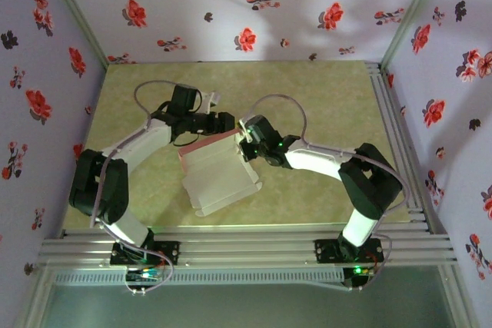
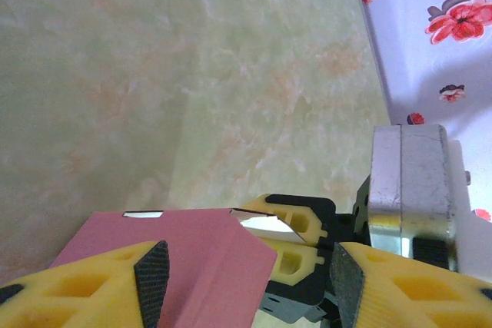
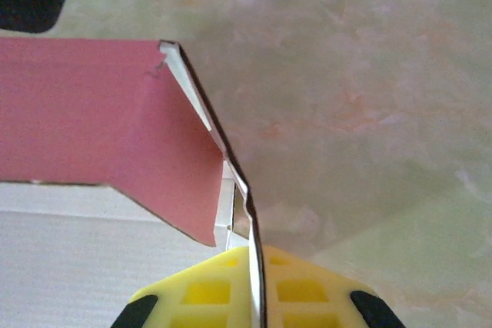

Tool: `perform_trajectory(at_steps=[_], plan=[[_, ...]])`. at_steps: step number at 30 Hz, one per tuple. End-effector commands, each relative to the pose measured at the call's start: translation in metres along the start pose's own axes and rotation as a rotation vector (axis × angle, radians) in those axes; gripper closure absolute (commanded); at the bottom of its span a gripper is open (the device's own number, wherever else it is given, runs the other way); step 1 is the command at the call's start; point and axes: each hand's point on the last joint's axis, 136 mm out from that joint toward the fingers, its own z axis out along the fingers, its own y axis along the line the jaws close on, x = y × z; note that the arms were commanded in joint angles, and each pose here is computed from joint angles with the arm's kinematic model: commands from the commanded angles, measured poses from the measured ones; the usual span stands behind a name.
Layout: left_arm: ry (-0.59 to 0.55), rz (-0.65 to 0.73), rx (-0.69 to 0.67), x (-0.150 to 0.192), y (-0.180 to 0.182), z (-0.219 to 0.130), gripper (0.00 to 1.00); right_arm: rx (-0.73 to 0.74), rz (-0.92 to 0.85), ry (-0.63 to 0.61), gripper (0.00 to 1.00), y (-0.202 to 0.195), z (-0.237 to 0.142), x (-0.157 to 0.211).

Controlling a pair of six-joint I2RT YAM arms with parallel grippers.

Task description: Fold the paper box

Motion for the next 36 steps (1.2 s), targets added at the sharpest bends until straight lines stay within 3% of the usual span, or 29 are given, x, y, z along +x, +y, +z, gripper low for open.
perform_trajectory(at_steps=[1, 17, 25, 32, 36], plan=[[0.045, 0.016, -0.016, 0.005, 0.008, 0.003, 0.42, 0.004, -0.027, -0.041, 0.92, 0.003, -0.008, -0.008], [0.097, 0.014, -0.066, 0.014, 0.032, 0.018, 0.42, -0.009, -0.025, -0.027, 0.88, 0.008, -0.007, -0.008], [0.105, 0.024, -0.074, 0.019, 0.037, 0.018, 0.43, -0.035, -0.009, -0.048, 0.72, 0.014, -0.015, -0.02], [0.112, 0.017, -0.077, 0.019, 0.041, 0.02, 0.43, -0.117, 0.009, -0.077, 0.52, 0.025, -0.032, -0.038], [0.114, 0.014, -0.076, 0.02, 0.043, 0.022, 0.44, -0.185, 0.051, -0.087, 0.49, 0.027, -0.04, -0.048]])
